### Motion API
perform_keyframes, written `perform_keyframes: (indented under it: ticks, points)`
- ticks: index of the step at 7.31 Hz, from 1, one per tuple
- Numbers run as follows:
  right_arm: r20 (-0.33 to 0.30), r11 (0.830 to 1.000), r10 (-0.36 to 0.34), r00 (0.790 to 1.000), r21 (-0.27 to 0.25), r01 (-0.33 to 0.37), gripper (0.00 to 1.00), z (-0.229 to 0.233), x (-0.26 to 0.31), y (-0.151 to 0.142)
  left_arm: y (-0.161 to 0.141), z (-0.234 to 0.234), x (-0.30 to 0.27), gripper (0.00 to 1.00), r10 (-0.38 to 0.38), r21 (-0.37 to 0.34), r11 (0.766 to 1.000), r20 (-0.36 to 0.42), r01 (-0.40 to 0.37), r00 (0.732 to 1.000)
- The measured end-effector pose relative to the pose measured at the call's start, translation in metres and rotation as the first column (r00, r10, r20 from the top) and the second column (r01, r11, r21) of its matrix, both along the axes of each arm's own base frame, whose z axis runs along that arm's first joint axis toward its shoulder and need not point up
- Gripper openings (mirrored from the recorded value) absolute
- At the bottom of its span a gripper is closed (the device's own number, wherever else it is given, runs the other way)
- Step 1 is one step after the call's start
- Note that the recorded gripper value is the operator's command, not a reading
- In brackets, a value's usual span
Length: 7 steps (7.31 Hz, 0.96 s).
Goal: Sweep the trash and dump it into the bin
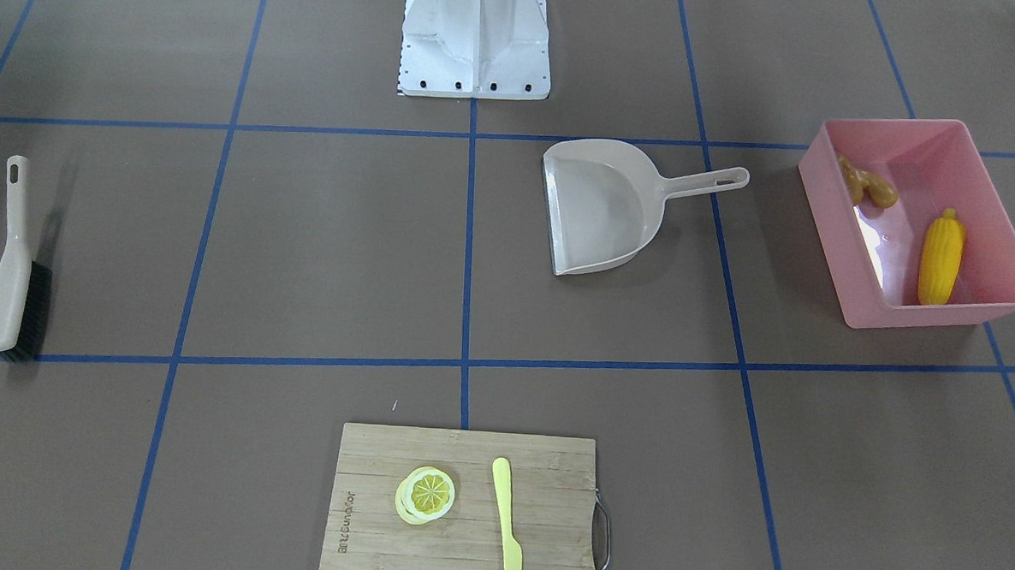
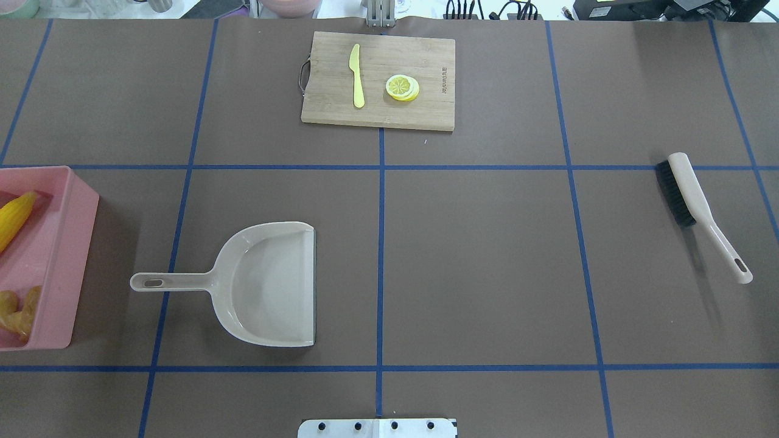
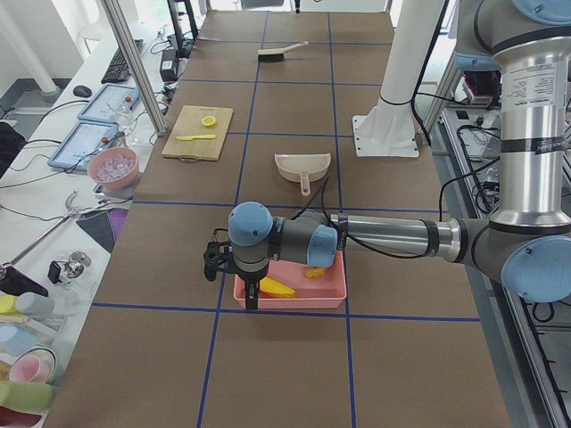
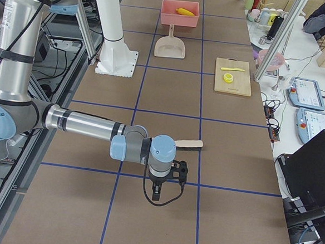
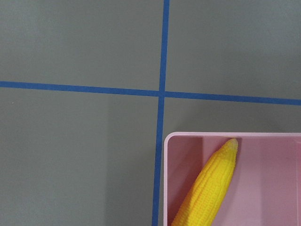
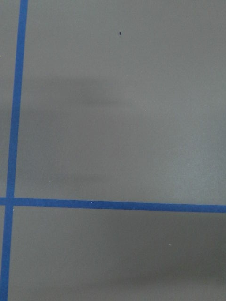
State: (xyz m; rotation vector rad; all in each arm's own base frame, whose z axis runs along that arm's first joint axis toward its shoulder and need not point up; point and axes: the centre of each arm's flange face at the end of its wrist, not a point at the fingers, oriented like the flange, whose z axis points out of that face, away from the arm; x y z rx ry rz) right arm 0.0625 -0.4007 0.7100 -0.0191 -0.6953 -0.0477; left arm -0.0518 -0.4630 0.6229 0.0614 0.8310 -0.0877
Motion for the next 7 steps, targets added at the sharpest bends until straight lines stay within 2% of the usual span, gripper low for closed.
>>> perform_keyframes:
  ticks: [7]
  points:
    - [0.0, 1.0, 0.0, 1.0, -0.001, 0.0, 1.0, 0.0, 0.0, 0.0, 0.008, 0.016, -0.002, 0.99, -0.003, -0.032, 0.999, 0.007, 0.003, 1.0]
